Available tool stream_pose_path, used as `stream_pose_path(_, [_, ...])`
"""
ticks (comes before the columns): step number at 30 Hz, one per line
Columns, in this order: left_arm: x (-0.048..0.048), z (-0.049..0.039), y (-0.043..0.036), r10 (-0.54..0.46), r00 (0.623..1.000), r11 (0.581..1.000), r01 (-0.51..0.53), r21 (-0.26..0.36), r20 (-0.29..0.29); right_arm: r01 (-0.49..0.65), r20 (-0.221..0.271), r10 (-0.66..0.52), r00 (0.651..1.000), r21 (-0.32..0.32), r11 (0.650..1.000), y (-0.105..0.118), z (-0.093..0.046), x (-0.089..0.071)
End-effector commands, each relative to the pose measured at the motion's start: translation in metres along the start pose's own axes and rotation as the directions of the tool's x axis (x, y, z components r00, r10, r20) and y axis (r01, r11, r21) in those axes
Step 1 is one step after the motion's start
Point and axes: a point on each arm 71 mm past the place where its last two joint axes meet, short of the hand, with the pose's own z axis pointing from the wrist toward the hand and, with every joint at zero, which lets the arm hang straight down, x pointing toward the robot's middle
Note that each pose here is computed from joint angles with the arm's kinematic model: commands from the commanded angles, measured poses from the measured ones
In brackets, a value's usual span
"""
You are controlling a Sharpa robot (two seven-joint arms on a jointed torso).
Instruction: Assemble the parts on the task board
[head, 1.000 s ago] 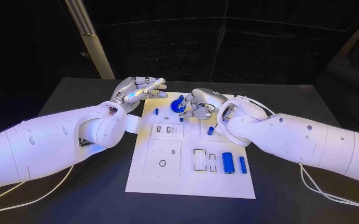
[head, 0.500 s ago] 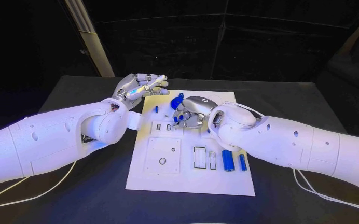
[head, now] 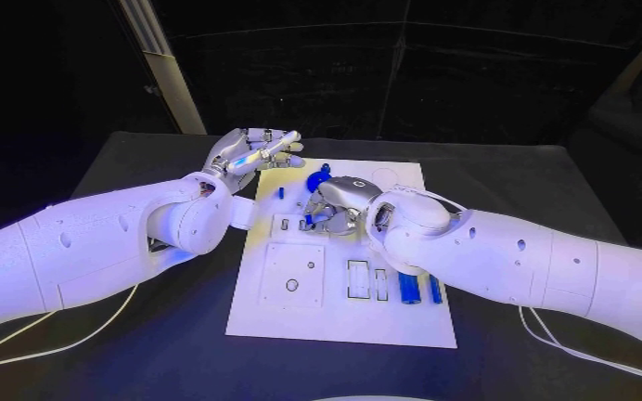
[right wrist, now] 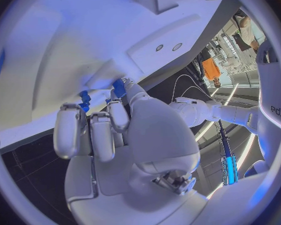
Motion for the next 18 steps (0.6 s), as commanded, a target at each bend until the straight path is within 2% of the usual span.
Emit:
stream_pose_path(1, [0.0015,0.0006,-0.0014,-0.005,1.000,1.000,0.005,0.007,-0.013,0.017,-0.007,-0.017,1.000,-0.015,1.000,0.0019,0.0013,0.0016])
stream_pose_path(12, [0.0015,0.0007,-0.0013,-0.006,1.000,1.000,0.006,0.006,-0.014,0.024,-0.014,-0.024,1.000,-0.006,1.000,-0.0010,0.0028,0.0047])
stream_pose_path(18, [0.0011,0.0006,-0.0013,-0.005,1.000,1.000,0.005,0.005,-0.014,0.040,-0.044,-0.039,0.998,0.012,0.999,-0.0054,0.0012,0.0066])
